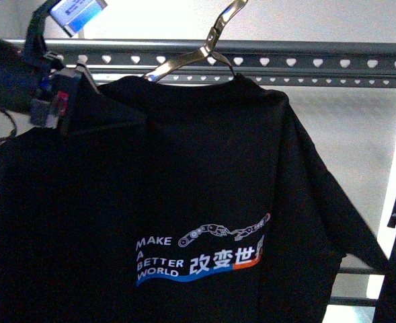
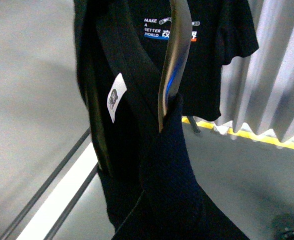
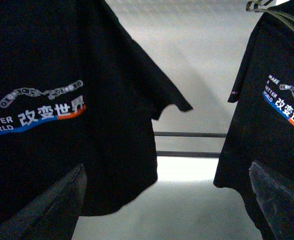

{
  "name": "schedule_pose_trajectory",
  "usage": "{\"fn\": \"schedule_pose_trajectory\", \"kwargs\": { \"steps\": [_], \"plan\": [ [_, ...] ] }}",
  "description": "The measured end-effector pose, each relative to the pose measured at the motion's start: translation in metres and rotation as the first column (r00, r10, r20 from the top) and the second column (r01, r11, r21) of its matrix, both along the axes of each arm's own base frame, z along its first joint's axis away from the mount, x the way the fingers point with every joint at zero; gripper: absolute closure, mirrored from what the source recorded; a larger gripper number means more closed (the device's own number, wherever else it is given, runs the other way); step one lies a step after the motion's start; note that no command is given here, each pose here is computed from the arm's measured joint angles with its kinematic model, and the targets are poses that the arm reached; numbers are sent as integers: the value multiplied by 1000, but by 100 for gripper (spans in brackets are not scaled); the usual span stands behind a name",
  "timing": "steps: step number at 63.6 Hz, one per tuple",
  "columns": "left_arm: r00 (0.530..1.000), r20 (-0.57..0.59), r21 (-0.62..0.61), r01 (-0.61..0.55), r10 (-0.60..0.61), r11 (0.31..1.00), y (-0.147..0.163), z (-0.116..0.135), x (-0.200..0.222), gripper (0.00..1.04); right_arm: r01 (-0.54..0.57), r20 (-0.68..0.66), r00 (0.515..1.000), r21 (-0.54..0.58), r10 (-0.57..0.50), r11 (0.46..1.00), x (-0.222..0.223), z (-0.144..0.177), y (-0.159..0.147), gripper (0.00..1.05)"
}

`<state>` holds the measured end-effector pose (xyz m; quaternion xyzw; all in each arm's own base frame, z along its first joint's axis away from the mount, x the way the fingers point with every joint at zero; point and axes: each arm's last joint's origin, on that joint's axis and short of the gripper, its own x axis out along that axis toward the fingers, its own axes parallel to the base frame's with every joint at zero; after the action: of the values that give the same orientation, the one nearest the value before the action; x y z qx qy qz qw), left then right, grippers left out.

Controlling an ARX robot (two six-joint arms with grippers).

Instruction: Hang clothes on hanger

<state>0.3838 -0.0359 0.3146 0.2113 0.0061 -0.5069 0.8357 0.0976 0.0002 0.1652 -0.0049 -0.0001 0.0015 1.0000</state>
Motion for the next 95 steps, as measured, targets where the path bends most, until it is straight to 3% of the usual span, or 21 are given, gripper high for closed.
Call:
{"fn": "schedule_pose_trajectory", "kwargs": {
  "steps": [21,46,82,90,95],
  "plan": [
    [995,101,111,11,-23,994,-38,20,72,101,0,0,1000,0,0,1000,0,0,0,7],
    [961,219,82,155,-169,985,-103,58,63,101,0,0,1000,0,0,1000,0,0,0,7],
    [955,264,65,125,-138,990,-104,62,65,101,-1,0,1000,0,1,1000,0,0,0,7],
    [955,263,65,123,-136,990,-104,62,65,101,-223,-47,974,-26,222,974,11,17,-14,7],
    [955,262,65,125,-138,990,-105,62,65,101,-213,32,975,-166,222,963,34,56,-40,7]
  ]
}}
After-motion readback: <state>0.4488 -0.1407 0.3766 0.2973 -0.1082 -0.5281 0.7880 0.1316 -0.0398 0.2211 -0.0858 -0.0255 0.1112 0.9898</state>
